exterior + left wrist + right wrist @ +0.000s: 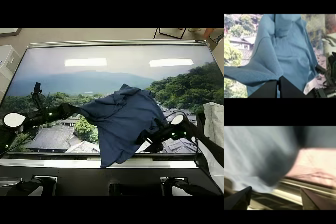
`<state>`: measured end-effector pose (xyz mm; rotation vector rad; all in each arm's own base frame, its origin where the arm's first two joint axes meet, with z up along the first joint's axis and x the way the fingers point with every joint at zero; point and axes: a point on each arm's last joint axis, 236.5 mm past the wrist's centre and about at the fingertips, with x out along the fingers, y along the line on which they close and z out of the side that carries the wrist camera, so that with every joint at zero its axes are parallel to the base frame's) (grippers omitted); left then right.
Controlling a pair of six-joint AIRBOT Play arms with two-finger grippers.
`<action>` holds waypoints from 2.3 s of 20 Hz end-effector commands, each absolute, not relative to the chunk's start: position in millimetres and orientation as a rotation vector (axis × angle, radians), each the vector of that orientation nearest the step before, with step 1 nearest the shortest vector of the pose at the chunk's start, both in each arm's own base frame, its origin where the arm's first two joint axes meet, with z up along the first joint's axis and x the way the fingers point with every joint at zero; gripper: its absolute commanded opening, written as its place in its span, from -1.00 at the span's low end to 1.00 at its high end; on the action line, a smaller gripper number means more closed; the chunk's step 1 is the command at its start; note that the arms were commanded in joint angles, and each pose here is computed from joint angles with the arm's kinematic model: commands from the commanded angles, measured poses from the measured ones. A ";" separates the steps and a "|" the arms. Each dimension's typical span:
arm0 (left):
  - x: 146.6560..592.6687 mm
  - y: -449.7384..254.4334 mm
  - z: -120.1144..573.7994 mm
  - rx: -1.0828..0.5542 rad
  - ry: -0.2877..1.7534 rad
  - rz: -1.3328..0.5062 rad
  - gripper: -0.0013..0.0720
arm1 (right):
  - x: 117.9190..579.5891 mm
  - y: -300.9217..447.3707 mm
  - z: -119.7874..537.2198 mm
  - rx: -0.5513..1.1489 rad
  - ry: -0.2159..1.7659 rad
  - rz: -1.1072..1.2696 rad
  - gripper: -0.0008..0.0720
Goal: Fold the clothes and pants, and hang the long-sleeved shirts on hangers.
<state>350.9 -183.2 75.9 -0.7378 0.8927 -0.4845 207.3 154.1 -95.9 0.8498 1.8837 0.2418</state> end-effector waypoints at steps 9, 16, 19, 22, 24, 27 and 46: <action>339.6 -176.2 61.0 -0.661 0.954 -0.487 -0.90 | 380.3 77.4 -25.8 0.900 1.276 0.109 -0.86; 289.3 -193.5 -4.7 -0.673 1.212 -0.487 -0.90 | 348.4 26.2 -39.2 0.814 1.429 0.019 -0.31; 276.6 -204.7 -11.3 -0.652 1.244 -0.512 -0.90 | 285.8 22.4 -52.2 0.649 1.677 0.078 0.86; 280.6 -204.9 -11.1 -0.649 1.226 -0.505 -0.90 | 229.9 44.2 -64.7 0.713 1.858 0.122 0.86; 287.8 -202.3 -10.5 -0.651 1.198 -0.488 -0.90 | 213.3 70.8 -80.3 0.846 1.840 0.142 0.85; 290.3 -201.4 -10.2 -0.652 1.188 -0.482 -0.90 | 207.7 95.2 -97.7 0.967 1.789 0.144 0.73; 202.4 -111.2 605.6 -0.199 -0.426 -0.571 -0.90 | 260.1 8.7 568.4 0.066 -0.183 0.043 -0.87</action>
